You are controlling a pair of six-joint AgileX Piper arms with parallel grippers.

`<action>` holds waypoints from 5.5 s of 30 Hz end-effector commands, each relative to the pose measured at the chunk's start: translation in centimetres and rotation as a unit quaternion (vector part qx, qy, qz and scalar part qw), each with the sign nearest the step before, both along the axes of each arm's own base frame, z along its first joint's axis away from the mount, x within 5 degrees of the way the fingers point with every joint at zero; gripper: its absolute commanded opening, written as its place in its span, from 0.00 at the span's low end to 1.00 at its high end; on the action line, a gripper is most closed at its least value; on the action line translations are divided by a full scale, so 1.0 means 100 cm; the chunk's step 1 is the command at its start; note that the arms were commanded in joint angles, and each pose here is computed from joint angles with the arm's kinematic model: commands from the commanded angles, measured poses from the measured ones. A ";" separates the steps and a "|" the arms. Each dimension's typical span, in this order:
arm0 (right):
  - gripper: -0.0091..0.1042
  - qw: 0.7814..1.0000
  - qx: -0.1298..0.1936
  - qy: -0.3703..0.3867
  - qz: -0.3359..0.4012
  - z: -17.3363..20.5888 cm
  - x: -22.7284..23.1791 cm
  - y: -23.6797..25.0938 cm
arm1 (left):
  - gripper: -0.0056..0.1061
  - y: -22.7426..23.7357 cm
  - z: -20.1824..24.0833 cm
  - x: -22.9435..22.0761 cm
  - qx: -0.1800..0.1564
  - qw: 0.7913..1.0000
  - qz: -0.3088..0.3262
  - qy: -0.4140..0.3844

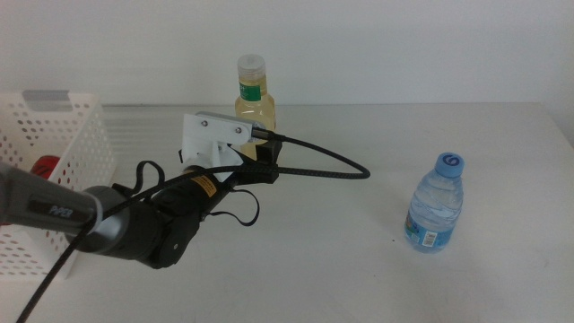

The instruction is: Use arms to grab the bottles and put them into the dustbin to the left of the table.

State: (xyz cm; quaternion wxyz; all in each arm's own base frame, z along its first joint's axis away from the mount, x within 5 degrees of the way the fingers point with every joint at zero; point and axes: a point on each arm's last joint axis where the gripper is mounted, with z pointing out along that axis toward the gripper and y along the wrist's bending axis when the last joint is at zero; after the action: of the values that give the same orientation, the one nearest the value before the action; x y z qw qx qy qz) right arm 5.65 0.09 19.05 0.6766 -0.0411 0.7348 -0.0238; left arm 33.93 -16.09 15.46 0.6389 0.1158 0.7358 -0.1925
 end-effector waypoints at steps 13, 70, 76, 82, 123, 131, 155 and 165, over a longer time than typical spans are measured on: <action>0.82 0.998 -0.011 -0.056 -0.001 0.011 -0.002 0.000 | 0.86 -0.014 0.031 0.039 -0.038 0.997 0.029 -0.058; 0.82 0.998 -0.011 -0.056 -0.001 0.011 -0.002 0.000 | 0.63 -0.004 0.020 0.124 -0.031 0.994 -0.030 -0.102; 0.82 0.998 -0.011 -0.056 -0.001 0.011 -0.002 0.000 | 0.19 -0.008 0.022 0.118 -0.013 0.996 -0.057 -0.072; 0.82 0.998 -0.011 -0.056 -0.001 0.011 -0.002 0.000 | 0.11 0.001 0.048 0.089 -0.001 0.997 -0.060 -0.052; 0.82 0.998 -0.011 -0.056 -0.001 0.011 -0.002 0.000 | 0.11 0.070 0.192 -0.079 0.129 0.992 0.007 -0.009; 0.82 0.998 -0.011 -0.056 -0.001 0.011 -0.002 0.000 | 0.11 0.070 0.193 -0.078 0.051 0.998 0.021 0.017; 0.82 0.998 -0.011 -0.056 -0.001 0.011 -0.002 0.000 | 0.01 0.135 0.215 -0.068 0.147 0.957 0.113 0.223; 0.82 0.998 -0.011 -0.056 -0.001 0.011 -0.002 0.000 | 0.01 0.188 0.237 -0.026 0.172 0.918 0.119 0.336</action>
State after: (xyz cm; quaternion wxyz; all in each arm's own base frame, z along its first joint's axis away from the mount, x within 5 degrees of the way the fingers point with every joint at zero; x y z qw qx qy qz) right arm 5.65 0.09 19.04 0.6764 -0.0411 0.7350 -0.0238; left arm 31.17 2.55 35.84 0.2809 0.0630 0.9576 -0.0066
